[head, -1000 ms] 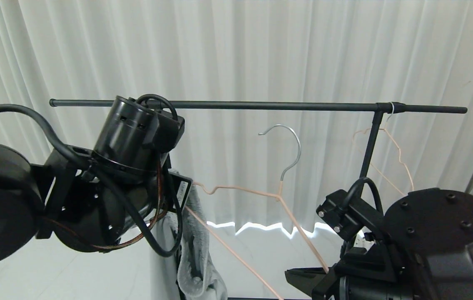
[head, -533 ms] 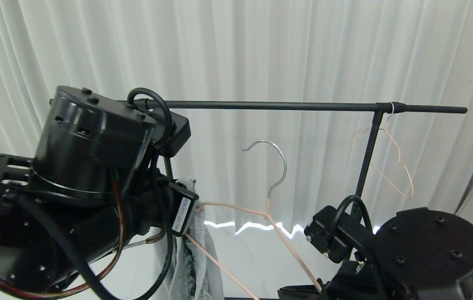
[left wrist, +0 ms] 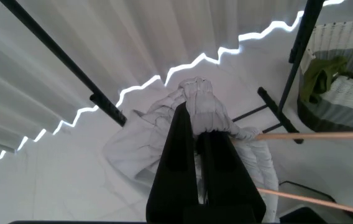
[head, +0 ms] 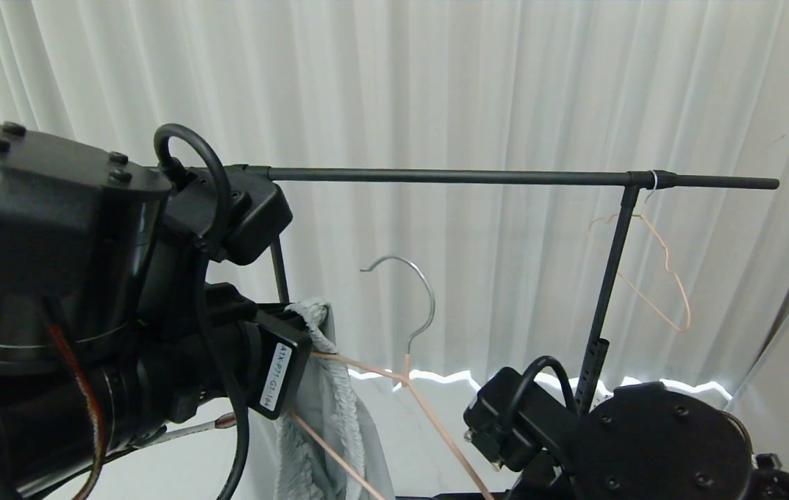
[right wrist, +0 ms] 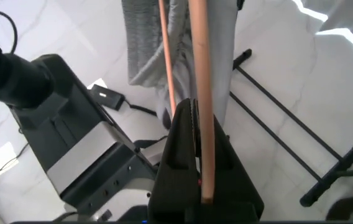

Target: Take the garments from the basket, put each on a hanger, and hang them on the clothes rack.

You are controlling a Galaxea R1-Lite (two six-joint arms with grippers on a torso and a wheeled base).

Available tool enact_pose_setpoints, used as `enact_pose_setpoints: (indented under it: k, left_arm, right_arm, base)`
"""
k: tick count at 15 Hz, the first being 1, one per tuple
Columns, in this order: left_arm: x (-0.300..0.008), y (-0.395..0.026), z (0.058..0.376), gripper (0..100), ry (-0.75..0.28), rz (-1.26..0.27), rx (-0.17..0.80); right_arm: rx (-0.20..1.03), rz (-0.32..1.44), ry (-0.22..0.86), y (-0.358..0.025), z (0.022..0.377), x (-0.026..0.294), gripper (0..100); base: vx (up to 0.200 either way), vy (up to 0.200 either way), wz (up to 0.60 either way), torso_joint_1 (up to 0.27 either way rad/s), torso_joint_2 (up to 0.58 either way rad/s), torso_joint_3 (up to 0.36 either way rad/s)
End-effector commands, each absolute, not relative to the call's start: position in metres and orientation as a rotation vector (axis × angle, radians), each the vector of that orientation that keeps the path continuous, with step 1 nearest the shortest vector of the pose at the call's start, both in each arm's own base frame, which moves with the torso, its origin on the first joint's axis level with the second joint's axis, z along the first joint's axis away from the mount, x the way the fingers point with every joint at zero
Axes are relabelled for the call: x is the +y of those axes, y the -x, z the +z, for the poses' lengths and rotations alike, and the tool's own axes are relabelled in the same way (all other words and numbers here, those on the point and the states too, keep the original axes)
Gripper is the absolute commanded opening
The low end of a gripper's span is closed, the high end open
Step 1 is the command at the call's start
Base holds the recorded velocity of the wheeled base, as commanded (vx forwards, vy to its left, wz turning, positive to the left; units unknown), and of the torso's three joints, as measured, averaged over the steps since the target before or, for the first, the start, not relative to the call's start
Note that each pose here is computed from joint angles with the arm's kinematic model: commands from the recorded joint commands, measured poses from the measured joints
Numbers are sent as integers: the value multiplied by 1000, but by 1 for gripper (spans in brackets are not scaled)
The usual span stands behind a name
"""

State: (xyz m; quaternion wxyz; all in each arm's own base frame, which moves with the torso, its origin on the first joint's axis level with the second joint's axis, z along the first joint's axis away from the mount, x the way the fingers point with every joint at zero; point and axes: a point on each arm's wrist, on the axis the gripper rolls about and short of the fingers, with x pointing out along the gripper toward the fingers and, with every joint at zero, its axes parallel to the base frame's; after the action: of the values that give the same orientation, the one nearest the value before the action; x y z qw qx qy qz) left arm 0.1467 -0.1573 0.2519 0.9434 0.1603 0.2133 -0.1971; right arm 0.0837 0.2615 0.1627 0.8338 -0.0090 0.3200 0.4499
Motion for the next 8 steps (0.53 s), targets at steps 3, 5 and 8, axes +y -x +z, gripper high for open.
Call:
enact_pose_setpoints:
  k: [3,5,8]
  left_arm:
    - [-157,-145,255,0,-311,-403,425]
    - [-161,-146,262,0,-261,-401,415]
    - [-162,-146,261,0,-261,-400,419]
  right_arm:
    - [700,890,67,-88,141,277,0]
    - [713,885,80,-88,135,282,0]
    - [696,874,42,-95,138,303,0]
  base:
    - [0,0,0,0,0,0]
    - [0,0,0,0,0,0]
    - [0,0,0,0,0,0]
